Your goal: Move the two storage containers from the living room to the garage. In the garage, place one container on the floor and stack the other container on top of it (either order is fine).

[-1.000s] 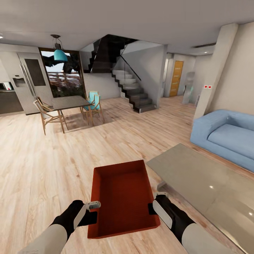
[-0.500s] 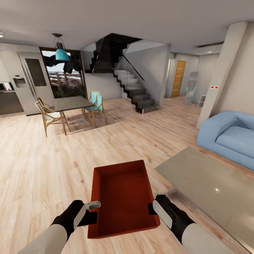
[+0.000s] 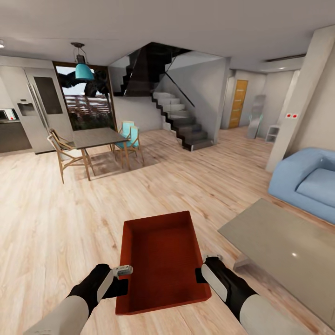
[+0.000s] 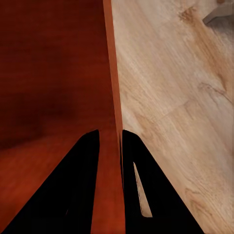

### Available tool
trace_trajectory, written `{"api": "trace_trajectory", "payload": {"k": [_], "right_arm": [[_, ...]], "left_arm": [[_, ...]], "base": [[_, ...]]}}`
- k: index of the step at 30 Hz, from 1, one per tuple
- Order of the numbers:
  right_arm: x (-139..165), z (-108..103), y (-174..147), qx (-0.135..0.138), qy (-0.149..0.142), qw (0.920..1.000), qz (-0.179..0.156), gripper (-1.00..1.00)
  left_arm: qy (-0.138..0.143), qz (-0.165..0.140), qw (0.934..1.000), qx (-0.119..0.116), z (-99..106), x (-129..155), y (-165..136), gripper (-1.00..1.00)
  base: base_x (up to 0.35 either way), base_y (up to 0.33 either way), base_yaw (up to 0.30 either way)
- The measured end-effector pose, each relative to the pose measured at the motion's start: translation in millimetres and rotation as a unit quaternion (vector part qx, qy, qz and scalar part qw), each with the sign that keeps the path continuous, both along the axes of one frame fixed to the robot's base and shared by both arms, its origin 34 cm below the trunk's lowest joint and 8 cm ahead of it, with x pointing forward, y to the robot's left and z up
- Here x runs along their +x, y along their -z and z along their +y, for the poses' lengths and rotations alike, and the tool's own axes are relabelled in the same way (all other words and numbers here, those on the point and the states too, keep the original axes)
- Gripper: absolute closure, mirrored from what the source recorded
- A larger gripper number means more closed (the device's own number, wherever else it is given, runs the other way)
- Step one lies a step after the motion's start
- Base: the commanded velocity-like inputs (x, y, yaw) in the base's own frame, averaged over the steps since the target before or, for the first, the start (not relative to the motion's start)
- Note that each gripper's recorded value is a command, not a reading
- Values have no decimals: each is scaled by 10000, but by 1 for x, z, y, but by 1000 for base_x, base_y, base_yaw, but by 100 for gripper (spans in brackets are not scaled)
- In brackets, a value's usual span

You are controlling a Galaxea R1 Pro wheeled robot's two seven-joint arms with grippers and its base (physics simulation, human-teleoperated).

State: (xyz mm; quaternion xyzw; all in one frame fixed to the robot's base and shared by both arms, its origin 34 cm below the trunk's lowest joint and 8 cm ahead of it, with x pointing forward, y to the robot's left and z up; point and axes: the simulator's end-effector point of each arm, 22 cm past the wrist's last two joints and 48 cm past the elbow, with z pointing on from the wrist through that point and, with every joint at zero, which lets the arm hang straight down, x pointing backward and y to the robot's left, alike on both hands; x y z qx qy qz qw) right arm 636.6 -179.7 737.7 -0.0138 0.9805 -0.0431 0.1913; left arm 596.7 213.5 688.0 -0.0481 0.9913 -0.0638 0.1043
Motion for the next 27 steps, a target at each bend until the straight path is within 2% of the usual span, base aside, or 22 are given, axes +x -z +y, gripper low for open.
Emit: {"api": "trace_trajectory", "payload": {"k": [27], "right_arm": [[0,0,0,0,1,10000,0,100]], "left_arm": [[-1,-1,10000,-2,0,0,0,100]], "base": [[289,223,0]]}}
